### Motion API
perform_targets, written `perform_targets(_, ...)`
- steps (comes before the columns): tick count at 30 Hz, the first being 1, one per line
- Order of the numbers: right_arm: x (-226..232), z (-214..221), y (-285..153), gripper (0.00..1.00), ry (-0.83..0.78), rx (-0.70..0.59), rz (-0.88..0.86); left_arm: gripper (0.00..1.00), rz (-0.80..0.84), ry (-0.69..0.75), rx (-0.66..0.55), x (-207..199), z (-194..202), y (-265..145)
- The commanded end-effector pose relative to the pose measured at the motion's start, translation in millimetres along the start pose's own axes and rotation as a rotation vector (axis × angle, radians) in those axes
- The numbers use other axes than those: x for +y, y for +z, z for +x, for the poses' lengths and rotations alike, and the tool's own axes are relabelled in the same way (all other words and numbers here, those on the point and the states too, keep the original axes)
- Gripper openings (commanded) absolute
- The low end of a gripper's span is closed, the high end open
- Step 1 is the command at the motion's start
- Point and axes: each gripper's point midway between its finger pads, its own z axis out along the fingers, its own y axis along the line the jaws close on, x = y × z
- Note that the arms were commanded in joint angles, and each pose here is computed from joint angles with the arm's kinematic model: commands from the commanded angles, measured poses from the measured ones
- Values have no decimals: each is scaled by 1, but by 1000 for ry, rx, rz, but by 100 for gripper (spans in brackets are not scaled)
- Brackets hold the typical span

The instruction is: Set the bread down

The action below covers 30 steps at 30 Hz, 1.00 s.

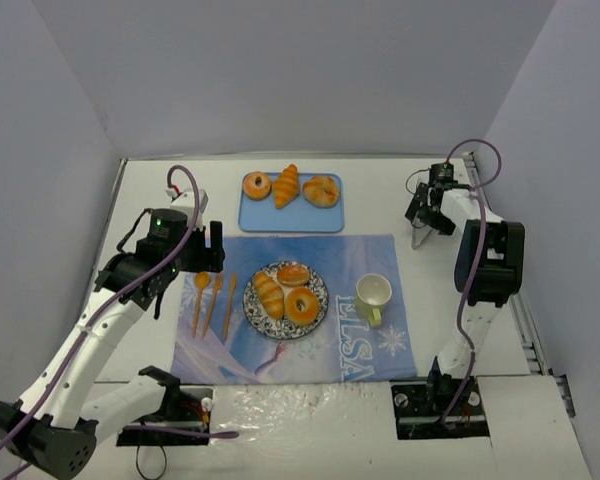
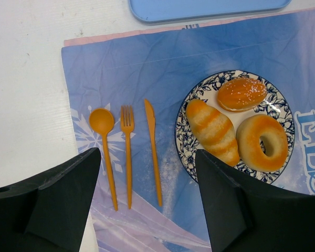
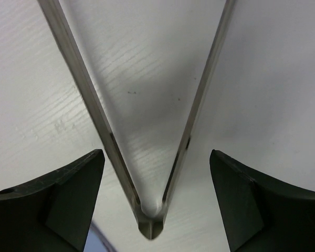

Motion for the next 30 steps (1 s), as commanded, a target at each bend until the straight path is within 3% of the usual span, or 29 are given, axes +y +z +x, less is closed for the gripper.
perform_targets(1, 15, -50, -74, 80, 30, -197, -84, 69, 2, -10, -74, -2, -21, -5)
perform_targets(7, 43, -61, -145, 84, 10, -310, -236, 69, -4, -9, -75, -1, -22, -6)
perform_targets(14, 107, -31, -235, 98, -118, -393, -534, 69, -11, -9, -82, 0, -22, -8)
perform_targets(19, 132, -2, -298, 100, -161, -448, -772, 69, -13, -7, -86, 0, -23, -9)
perform_targets(30, 183, 95, -353, 100, -320, -424, -978, 69, -10, -6, -75, 0, -22, -6)
